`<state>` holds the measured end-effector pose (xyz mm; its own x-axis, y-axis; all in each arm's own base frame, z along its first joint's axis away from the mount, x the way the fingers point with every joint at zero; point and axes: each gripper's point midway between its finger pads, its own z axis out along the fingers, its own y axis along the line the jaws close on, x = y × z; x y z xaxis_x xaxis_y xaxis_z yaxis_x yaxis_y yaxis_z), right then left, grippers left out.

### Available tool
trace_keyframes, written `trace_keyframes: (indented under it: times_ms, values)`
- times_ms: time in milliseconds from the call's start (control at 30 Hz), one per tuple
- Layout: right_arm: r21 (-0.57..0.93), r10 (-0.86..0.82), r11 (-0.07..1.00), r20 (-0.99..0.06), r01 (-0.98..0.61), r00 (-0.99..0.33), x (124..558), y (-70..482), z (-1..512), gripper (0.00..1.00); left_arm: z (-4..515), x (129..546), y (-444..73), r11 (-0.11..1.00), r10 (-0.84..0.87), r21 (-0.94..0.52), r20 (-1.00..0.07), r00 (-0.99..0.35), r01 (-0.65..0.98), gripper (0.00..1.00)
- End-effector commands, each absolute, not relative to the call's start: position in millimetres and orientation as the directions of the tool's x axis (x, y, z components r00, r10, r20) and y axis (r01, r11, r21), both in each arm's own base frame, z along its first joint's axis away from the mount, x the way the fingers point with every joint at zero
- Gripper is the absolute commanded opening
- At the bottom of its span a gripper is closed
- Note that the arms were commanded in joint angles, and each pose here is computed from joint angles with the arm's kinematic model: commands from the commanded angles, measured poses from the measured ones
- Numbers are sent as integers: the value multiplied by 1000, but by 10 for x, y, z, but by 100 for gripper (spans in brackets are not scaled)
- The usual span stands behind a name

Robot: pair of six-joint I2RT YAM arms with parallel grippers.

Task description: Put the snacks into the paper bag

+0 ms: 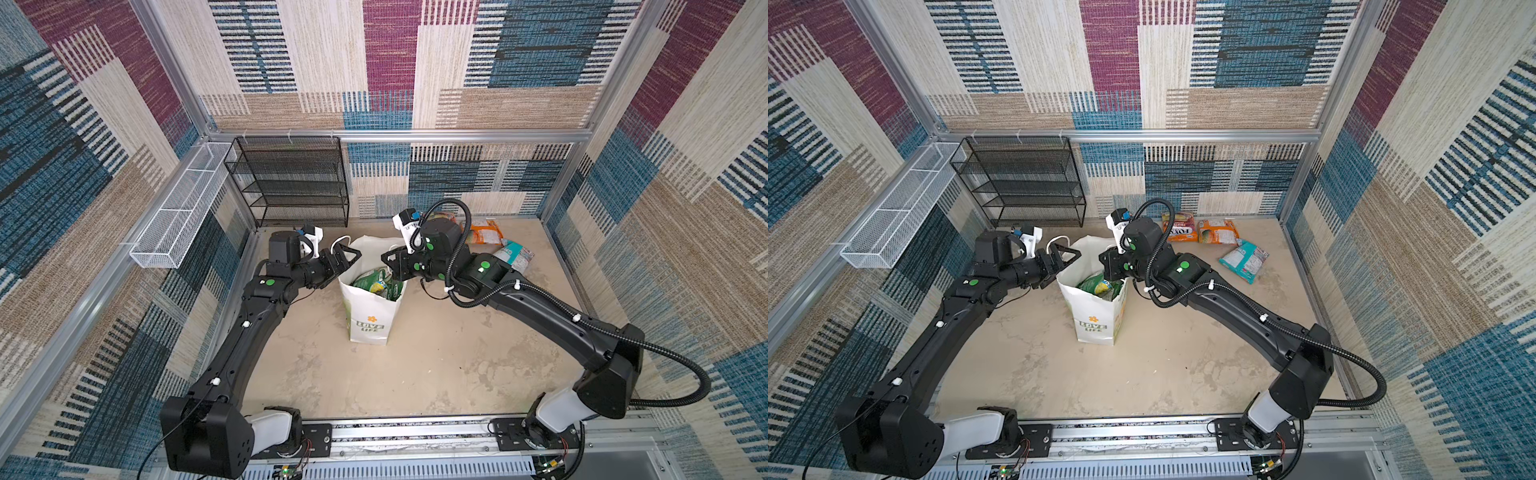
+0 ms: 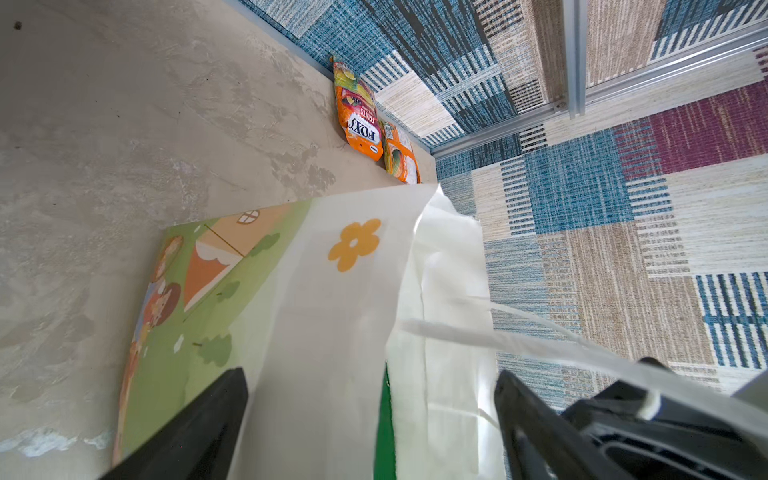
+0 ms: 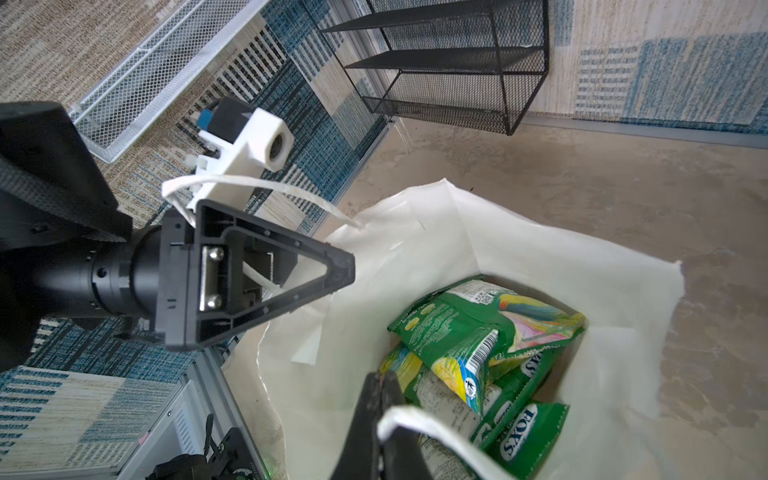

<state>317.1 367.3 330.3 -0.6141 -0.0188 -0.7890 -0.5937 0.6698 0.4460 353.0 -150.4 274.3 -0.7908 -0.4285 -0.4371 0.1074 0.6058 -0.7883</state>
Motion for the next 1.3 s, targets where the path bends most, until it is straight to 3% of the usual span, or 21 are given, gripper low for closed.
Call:
trace_keyframes:
  times_ms: [0,267,533,667,867,1267]
  values:
    - [464,4,641,-798,-611,-603,3167,3732,3401,0,2852,3485,-1549,576,-428,-805,-443,-788,140,96]
    - [462,1,642,-799,-612,-602,3165,3732,3422,0,2923,3139,-1622,605,-323,-766,-486,-812,217,95]
    - [459,-6,638,-800,-618,-600,3167,3747,3456,0,2831,2895,-1486,736,-207,-642,-516,-832,215,95]
    - [456,-9,641,-800,-617,-600,3155,3729,3463,0,2762,2919,-1386,801,-172,-571,-506,-845,179,94]
    - [453,-19,653,-792,-607,-611,3118,3674,3388,0,2762,2983,-1215,878,-169,-466,-522,-836,113,81]
    - [442,-36,664,-786,-603,-617,3077,3616,3291,0,3302,3131,-1128,906,-149,-389,-664,-732,169,81]
